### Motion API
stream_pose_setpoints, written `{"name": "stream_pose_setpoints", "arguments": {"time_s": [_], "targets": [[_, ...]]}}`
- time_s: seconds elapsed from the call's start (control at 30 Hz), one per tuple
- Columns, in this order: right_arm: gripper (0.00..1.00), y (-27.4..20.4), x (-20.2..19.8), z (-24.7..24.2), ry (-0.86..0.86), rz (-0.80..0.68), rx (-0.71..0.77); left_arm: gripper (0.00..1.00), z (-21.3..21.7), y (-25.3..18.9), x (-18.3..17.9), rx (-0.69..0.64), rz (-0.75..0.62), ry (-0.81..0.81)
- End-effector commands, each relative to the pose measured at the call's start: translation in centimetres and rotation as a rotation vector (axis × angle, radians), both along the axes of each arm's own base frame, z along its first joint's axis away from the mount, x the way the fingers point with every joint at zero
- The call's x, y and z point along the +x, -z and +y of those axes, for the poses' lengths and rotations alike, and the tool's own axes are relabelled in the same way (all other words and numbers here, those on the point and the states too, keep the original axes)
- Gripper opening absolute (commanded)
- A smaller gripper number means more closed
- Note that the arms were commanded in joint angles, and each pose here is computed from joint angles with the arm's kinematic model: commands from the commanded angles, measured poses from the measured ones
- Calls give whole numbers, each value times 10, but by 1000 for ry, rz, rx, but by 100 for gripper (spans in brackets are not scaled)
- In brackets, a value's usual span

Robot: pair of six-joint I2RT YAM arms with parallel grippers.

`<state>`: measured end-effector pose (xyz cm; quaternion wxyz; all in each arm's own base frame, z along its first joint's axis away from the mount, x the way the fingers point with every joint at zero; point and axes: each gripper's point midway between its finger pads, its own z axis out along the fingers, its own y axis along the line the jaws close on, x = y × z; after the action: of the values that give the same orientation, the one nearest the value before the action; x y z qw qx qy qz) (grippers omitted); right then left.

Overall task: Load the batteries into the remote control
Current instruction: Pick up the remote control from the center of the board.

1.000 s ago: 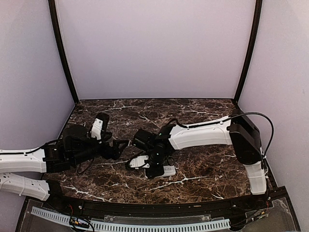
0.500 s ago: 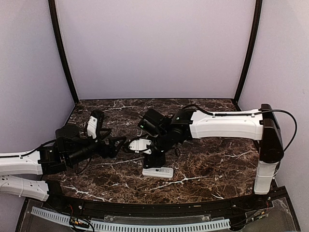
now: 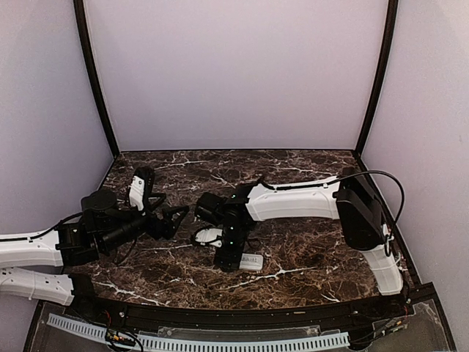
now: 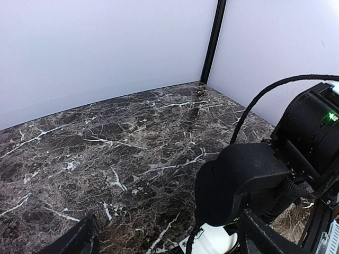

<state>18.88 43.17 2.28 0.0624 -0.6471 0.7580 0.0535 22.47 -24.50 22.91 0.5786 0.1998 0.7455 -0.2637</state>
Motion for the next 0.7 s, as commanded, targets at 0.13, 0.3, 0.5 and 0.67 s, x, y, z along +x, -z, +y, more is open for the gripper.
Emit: {"name": "stream_pose_setpoints", "arguments": {"time_s": [0.13,0.3,0.5,0.67], "targets": [[73,12,-2,-20,65,59,-125,90,-1,4,-1,18,-16,6],[63,17,-2,-24,77,57,-162,90,-2,4,-1,31,-25,11],[41,10,2,-16,81,11,-141,90,-2,3,0,35,-33,10],[35,-5,3,-5,91,3,-71,90,-1,4,-1,33,-32,9]]}}
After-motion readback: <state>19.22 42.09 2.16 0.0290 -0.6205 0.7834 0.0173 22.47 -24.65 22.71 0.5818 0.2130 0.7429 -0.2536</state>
